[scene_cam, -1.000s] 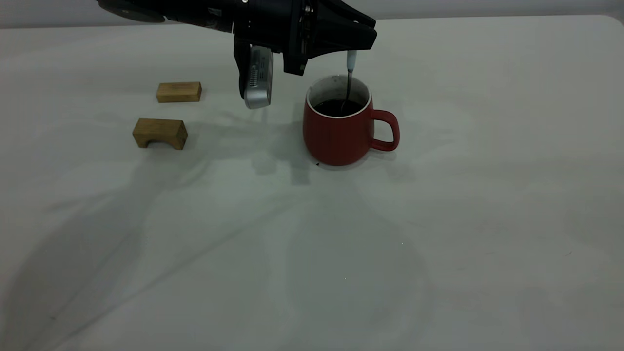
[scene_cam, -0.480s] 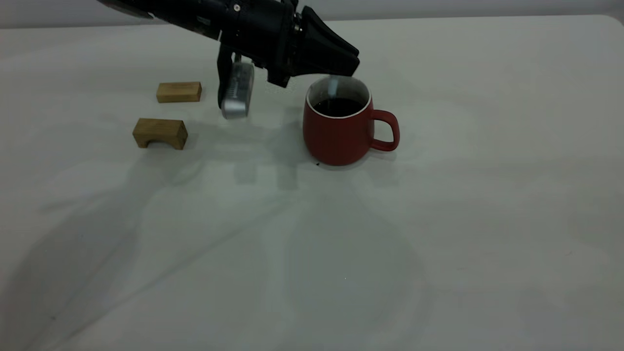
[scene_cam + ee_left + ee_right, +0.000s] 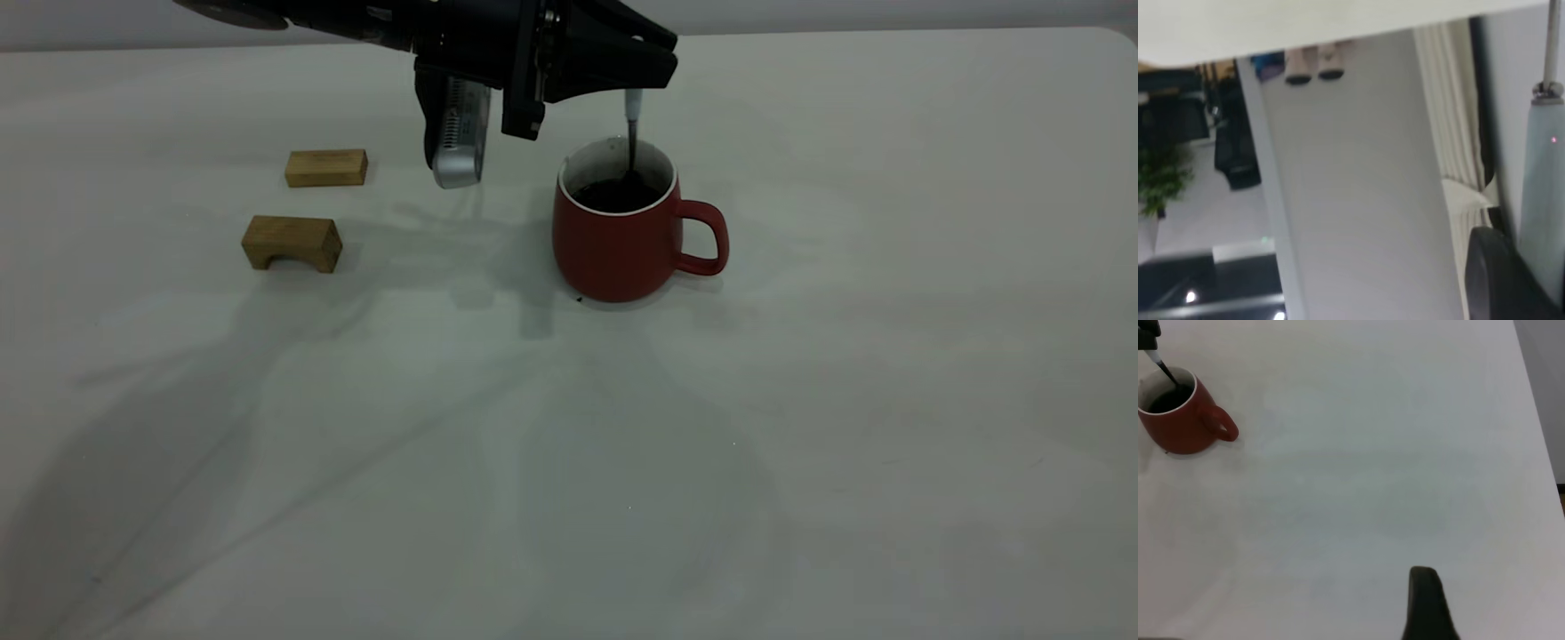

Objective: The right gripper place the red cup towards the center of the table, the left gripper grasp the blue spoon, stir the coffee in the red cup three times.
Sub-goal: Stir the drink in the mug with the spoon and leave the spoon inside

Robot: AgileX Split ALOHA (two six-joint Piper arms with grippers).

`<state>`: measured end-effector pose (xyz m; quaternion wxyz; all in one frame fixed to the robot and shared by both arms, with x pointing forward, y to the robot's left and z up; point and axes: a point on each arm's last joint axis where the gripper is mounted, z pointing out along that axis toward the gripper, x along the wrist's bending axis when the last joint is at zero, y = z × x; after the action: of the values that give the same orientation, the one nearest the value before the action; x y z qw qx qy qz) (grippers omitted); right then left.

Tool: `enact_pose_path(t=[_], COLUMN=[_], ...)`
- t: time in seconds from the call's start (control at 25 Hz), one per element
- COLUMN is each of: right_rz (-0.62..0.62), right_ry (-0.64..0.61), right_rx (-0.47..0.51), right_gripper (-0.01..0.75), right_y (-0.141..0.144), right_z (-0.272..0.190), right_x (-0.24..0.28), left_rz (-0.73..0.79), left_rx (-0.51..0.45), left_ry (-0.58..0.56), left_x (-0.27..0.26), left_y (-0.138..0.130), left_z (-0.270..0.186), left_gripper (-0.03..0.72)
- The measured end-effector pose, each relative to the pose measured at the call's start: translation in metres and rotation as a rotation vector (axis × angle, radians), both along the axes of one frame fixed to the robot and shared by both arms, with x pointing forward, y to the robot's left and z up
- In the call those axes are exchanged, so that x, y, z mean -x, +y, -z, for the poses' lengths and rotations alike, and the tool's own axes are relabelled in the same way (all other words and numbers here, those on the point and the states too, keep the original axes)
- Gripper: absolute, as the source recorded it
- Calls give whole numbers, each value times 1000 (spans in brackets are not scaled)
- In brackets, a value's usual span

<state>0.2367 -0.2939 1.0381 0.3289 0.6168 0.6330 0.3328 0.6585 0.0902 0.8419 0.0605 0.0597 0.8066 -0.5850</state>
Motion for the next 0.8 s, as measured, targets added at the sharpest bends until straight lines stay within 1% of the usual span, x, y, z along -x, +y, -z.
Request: enact_pose_path(t=[0.04,0.12,0.24,0.28,0.4,0.6,0.68,0.8], right_rz=[0,0,0,0,0,0,0,0], right_ry=[0,0,0,0,0,0,0,0], right_rx=[0,0,0,0,0,0,0,0], right_gripper=[546,546,546,546,546,546,546,546], right_y=[0,0,0,0,0,0,0,0], right_z=[0,0,0,0,0,0,0,0], right_x=[0,0,0,0,0,0,0,0], left_rz=[1,-5,-16,-20,-42,-83,-94,-76], left_rx=[8,16,-6,-18,-39,-77,-96,-116], left_ry=[31,128,264,292,327,320,275,166], left_x=[1,3,6,7,5,1,-1,-3], left_y=[-1,-2,-1,-1,2,8,9,10], left_z=[-1,-1,0,1,2,6,8,10], left_gripper=[131,131,129,121,117,113,113,113])
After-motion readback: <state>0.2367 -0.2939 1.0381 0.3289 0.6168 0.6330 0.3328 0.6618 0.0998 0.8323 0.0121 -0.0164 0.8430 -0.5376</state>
